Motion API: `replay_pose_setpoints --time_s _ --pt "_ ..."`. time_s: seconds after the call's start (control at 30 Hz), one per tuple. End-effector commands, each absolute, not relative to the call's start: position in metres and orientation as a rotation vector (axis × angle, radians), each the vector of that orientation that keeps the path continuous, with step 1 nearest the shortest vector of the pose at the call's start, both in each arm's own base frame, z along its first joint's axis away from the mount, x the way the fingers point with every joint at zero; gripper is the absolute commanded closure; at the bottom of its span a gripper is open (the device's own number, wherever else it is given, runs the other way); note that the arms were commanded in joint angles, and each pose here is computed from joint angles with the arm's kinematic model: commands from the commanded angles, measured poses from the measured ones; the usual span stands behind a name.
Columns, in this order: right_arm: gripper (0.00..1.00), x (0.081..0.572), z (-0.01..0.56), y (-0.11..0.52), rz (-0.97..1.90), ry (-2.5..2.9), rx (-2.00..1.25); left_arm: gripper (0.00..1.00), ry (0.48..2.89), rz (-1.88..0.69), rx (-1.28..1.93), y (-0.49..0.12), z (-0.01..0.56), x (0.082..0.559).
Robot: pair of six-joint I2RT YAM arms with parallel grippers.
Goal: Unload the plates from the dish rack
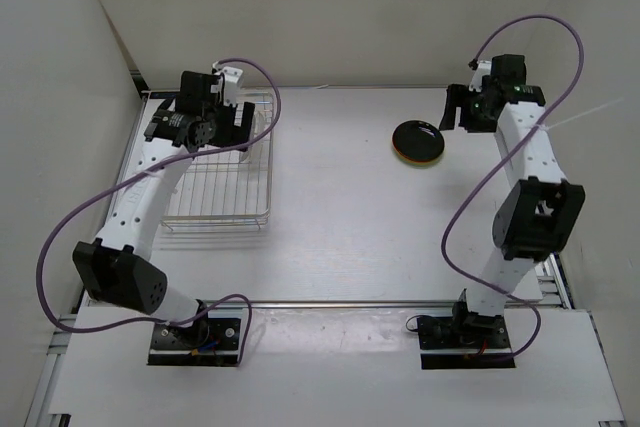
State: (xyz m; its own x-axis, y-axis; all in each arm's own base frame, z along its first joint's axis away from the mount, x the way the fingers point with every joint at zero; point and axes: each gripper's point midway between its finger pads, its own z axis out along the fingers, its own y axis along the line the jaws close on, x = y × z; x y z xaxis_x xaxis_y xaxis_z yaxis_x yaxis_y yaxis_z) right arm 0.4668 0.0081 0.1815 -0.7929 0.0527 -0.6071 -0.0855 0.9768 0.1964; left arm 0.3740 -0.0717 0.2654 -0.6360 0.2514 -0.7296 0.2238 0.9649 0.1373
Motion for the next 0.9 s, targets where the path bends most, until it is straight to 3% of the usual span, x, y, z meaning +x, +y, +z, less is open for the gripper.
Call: replay_pose_setpoints --time_s 0.0,0.37,0.87 --pt "0.19 0.427 0.211 0.013 0.262 2.428 -0.185 0.0 2.228 -0.132 0.289 -0.094 0.277 0.392" --pt "0.23 0.359 0.207 0.014 0.203 2.426 -0.267 0.06 2.186 -0.404 0.248 -0.077 0.261 0.451" --pt "0.24 0.352 0.21 0.014 0.195 2.395 -0.23 0.14 2.248 -0.536 0.307 -0.088 0.208 0.509"
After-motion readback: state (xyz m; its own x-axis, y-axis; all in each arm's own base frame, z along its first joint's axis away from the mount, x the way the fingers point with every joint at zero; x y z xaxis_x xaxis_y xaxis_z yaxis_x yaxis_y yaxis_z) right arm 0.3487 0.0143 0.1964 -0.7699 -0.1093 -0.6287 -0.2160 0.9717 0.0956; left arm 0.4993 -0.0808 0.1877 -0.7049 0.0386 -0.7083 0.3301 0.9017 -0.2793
